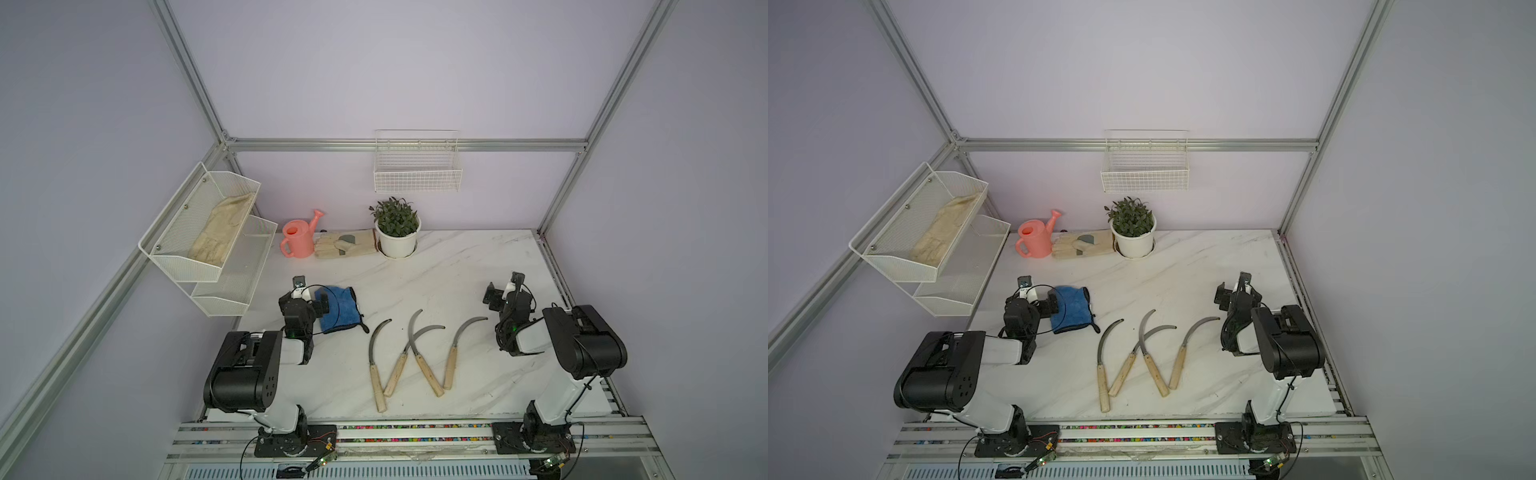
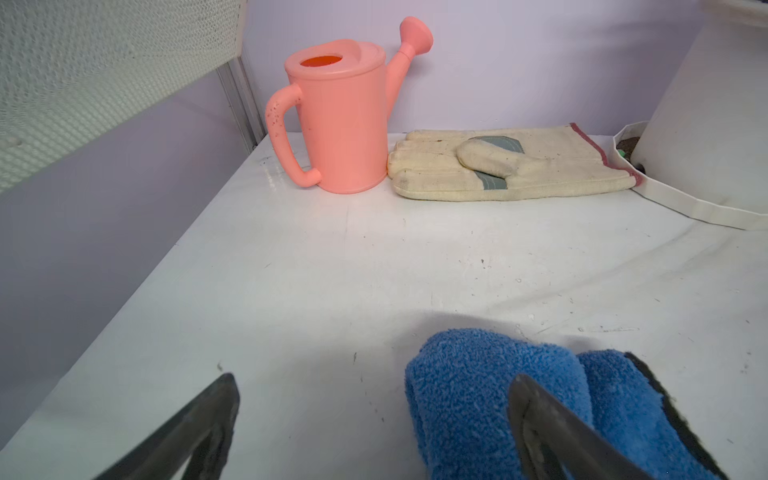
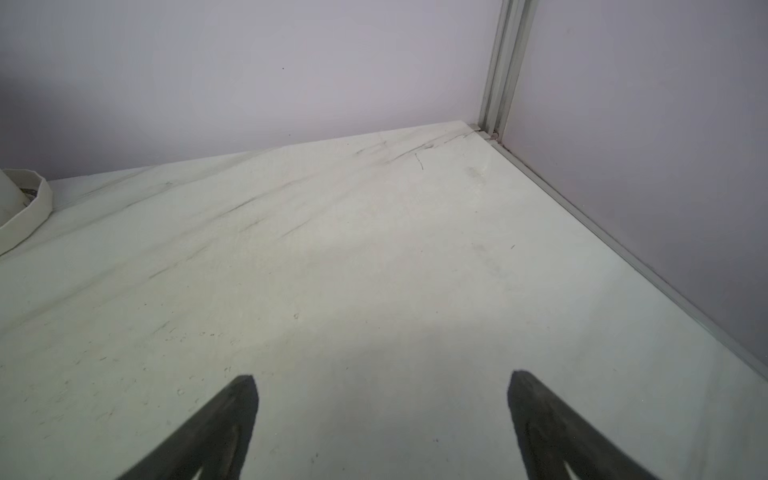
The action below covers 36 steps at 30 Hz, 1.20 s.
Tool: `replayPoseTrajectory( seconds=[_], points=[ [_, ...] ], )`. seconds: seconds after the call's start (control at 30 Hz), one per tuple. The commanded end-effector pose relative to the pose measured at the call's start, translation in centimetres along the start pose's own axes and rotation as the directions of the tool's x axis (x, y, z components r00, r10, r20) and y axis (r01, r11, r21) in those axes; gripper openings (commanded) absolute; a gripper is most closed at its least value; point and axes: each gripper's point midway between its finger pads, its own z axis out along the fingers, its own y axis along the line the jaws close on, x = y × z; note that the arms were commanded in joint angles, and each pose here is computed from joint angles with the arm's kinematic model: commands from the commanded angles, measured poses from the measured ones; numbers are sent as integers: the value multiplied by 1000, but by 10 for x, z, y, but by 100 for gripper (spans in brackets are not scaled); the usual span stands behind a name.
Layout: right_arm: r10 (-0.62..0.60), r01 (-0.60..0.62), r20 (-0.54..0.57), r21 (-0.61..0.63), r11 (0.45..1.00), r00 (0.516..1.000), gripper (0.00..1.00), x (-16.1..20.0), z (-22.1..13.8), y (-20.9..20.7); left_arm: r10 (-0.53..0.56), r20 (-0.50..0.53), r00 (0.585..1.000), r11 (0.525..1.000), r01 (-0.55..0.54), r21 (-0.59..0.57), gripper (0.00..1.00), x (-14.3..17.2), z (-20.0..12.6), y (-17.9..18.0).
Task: Wipe small sickles with rags
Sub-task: Pick up the rag from the center of the board.
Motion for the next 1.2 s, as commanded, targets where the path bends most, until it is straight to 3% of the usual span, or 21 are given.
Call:
replayPoseTrajectory(
  seconds=[0.0, 0.93, 1.03, 1.1, 1.17],
  points=[
    [17, -17, 36, 4, 1000, 999, 97, -7, -2, 0, 5, 34, 999, 1000, -5, 1, 100, -9, -2, 1],
    [17, -17, 36, 4, 1000, 999, 97, -7, -2, 0, 9, 37, 999, 1000, -10, 2, 100, -9, -3, 1],
    [28, -29, 61, 28, 999, 998, 97, -17, -11, -2, -40, 103, 994, 994, 50, -100, 100, -21, -20, 22],
    [2, -17, 105, 142, 990, 994, 97, -41, -30, -9, -84, 184, 979, 983, 112, -144, 100, -33, -45, 36],
    [38, -59, 122, 179, 982, 992, 97, -65, -42, -6, -116, 250, 961, 972, 161, -168, 100, -41, -68, 47]
  ],
)
